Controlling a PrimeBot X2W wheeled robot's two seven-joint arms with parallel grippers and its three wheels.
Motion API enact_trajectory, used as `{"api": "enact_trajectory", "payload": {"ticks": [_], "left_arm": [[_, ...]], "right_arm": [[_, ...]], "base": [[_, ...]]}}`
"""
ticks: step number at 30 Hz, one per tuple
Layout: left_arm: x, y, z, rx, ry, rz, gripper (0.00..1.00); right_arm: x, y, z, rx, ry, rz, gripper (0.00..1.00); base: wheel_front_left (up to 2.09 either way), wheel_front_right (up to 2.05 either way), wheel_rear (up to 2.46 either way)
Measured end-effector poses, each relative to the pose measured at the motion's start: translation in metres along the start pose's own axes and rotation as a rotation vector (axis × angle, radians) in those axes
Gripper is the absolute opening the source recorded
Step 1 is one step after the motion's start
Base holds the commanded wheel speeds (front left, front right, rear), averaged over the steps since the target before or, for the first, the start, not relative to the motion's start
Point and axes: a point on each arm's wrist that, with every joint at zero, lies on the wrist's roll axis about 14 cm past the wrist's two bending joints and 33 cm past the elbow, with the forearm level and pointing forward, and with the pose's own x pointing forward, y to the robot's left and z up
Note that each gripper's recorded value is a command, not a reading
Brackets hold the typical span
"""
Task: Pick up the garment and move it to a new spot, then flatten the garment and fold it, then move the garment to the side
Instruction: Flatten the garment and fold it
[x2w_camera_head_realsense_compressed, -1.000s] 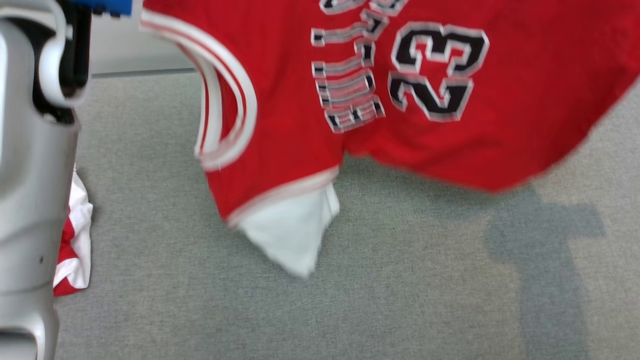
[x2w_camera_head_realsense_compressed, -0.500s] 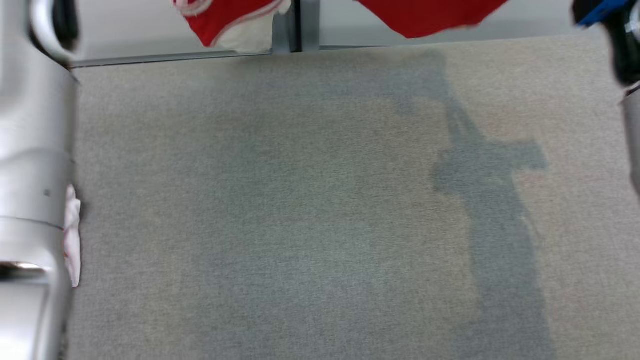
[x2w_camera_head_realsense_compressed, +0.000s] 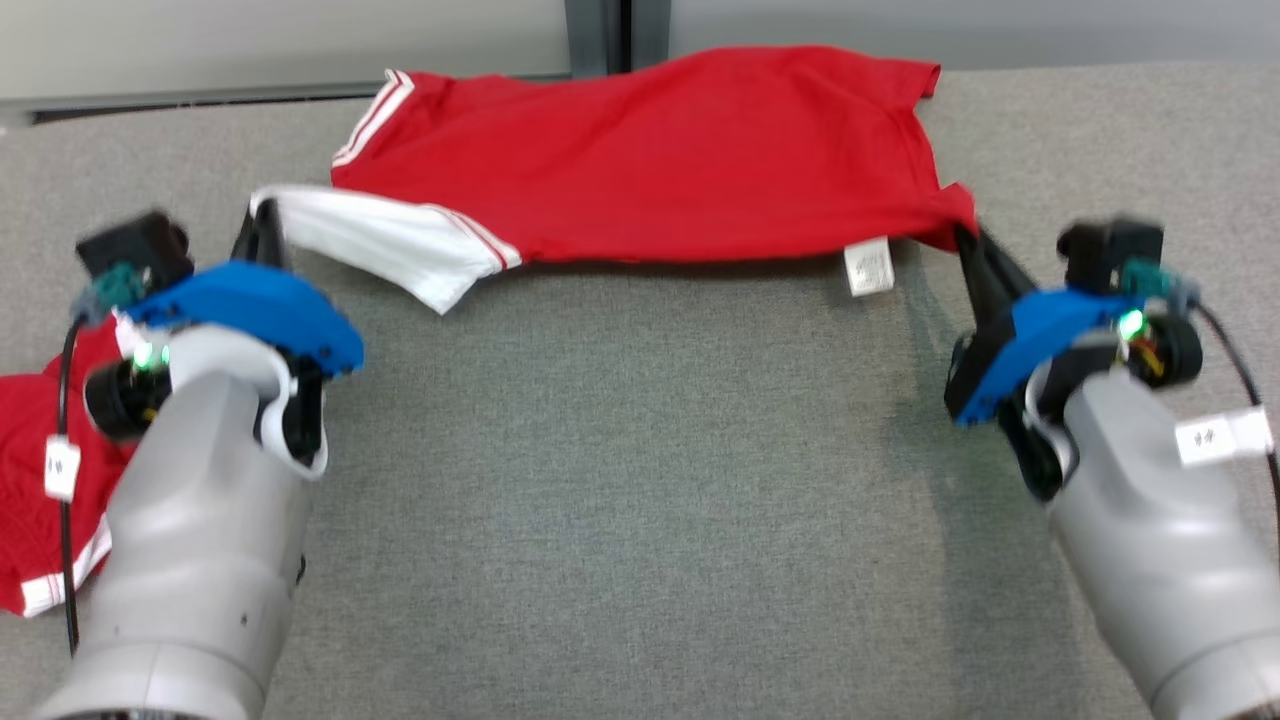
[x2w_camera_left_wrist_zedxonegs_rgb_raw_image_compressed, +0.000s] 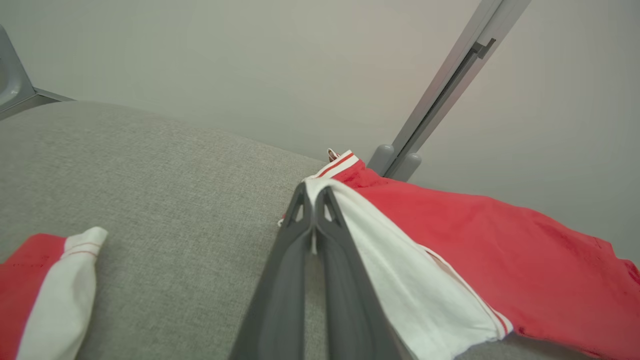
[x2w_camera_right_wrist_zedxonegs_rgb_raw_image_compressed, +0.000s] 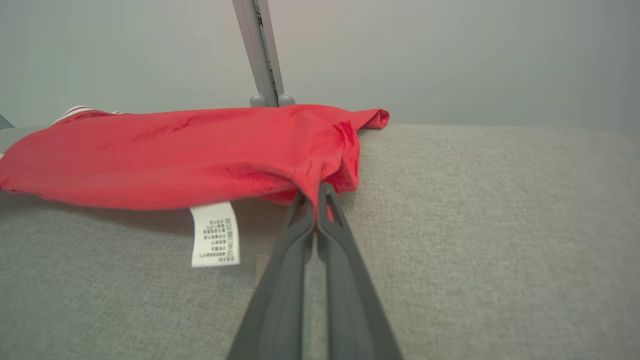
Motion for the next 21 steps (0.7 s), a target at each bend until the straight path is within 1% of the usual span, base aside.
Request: {"api": "enact_trajectory", "payload": {"ticks": [1,3,7,12,16,21], "left_arm": [[-0.005,0.004,-0.005,-0.025,0.002,0.012,0.0],[-0.016,0.008,-0.007,-0.039,-0.015,0.014,0.0],[-0.05,0.021,-0.02,-0.065,-0.033,0.039,0.0],[-0.093,0.024,-0.029,-0.028,-0.068,0.02,0.0],[-0.127,0.02,-0.057,-0.007,-0.04,-0.002,0.0],[-0.163,0.015,-0.07,0.01,-0.001,-0.015,0.0]], "right_arm": [[-0.007,-0.001,-0.008,0.011,0.013,-0.003,0.0],[-0.022,-0.001,-0.02,0.038,0.024,-0.008,0.0],[-0.051,-0.003,-0.022,0.06,-0.007,-0.006,0.0],[-0.093,-0.008,-0.036,0.076,-0.019,-0.014,0.0],[-0.122,-0.011,-0.05,0.081,-0.014,-0.023,0.0],[-0.151,-0.017,-0.067,0.079,0.009,-0.039,0.0]], "base": [[0.0,0.0,0.0],[0.0,0.0,0.0],[0.0,0.0,0.0],[0.0,0.0,0.0],[0.0,0.0,0.0],[0.0,0.0,0.0]]}}
